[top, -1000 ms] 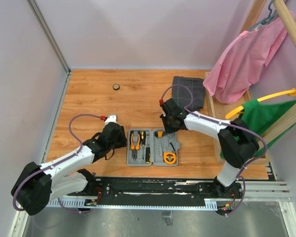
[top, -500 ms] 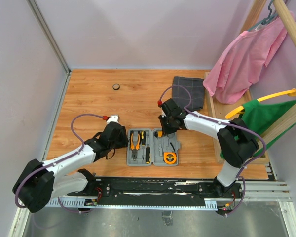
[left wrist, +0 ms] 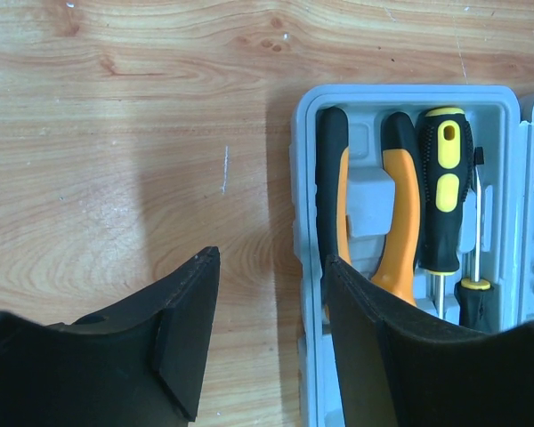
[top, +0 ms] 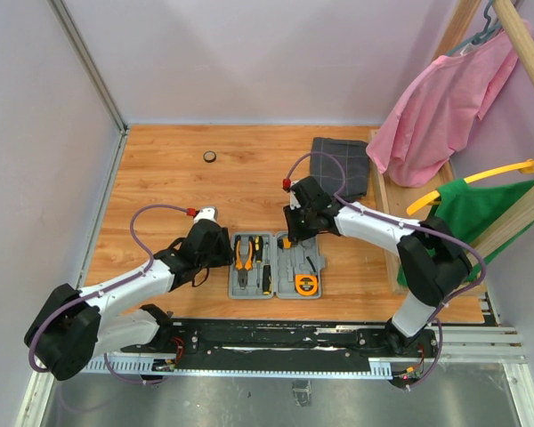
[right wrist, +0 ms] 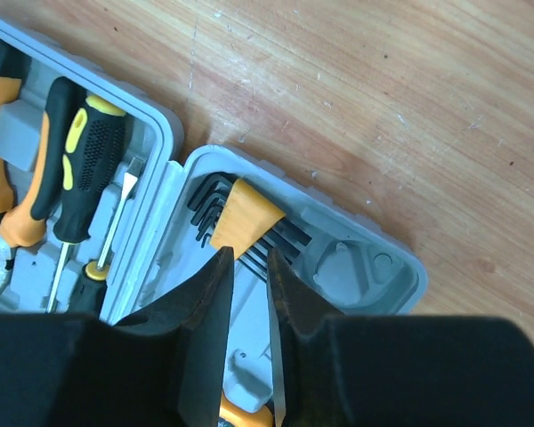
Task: Sort the tools into containers
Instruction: Adjust the engineering item in the storage box.
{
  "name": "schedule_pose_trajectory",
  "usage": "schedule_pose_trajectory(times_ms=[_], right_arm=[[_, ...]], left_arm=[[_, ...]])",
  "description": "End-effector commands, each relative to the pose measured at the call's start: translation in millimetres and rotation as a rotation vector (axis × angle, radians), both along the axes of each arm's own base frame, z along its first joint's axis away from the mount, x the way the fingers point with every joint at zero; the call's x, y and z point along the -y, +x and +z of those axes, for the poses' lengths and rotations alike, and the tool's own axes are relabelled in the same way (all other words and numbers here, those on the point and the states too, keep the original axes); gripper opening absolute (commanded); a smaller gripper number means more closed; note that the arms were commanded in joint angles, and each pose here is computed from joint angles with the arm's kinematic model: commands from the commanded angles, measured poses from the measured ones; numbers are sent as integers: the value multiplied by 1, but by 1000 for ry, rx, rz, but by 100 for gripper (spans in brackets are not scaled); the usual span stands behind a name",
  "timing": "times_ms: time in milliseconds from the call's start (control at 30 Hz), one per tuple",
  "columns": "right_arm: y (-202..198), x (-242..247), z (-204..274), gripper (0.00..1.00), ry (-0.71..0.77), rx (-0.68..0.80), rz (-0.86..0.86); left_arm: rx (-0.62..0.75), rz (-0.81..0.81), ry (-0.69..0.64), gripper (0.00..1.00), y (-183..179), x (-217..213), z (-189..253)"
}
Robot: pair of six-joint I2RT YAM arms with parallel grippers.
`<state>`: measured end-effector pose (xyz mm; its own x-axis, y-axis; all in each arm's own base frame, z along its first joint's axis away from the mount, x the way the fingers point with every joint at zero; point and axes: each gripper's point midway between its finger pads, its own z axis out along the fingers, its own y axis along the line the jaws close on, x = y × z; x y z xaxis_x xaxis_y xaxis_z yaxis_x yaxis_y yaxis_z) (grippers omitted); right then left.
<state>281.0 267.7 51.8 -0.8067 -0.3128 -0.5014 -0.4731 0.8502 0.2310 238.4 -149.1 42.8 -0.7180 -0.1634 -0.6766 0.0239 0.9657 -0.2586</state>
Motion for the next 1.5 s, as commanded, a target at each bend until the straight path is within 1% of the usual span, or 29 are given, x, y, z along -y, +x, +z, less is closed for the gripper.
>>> schedule_pose_trajectory(times_ms=[0, 100, 267, 400, 600, 1133, 1333, 1467], right_arm=[[9, 2, 19, 24, 45, 70, -9], [13, 16, 19, 25, -12, 88, -62], [13, 34, 10, 22, -117, 69, -106], [9, 36, -1, 20, -142, 33, -104], [10, 35, -9, 19, -163, 8, -98], [8, 9, -11, 21, -68, -33, -12], [9, 9, -6, 22, -58, -9, -15], [7, 3, 2, 23, -12, 9, 14]], left_arm=[[35, -2, -13, 55, 9, 3, 9], [37, -3, -12, 55, 9, 3, 9], [37, -4, -11, 56, 9, 3, 8], [36, -7, -9, 56, 9, 3, 8], [30, -10, -1, 56, 8, 2, 5], [25, -18, 1, 56, 8, 3, 4], [21, -21, 3, 56, 7, 3, 3], [19, -24, 1, 56, 7, 4, 2]])
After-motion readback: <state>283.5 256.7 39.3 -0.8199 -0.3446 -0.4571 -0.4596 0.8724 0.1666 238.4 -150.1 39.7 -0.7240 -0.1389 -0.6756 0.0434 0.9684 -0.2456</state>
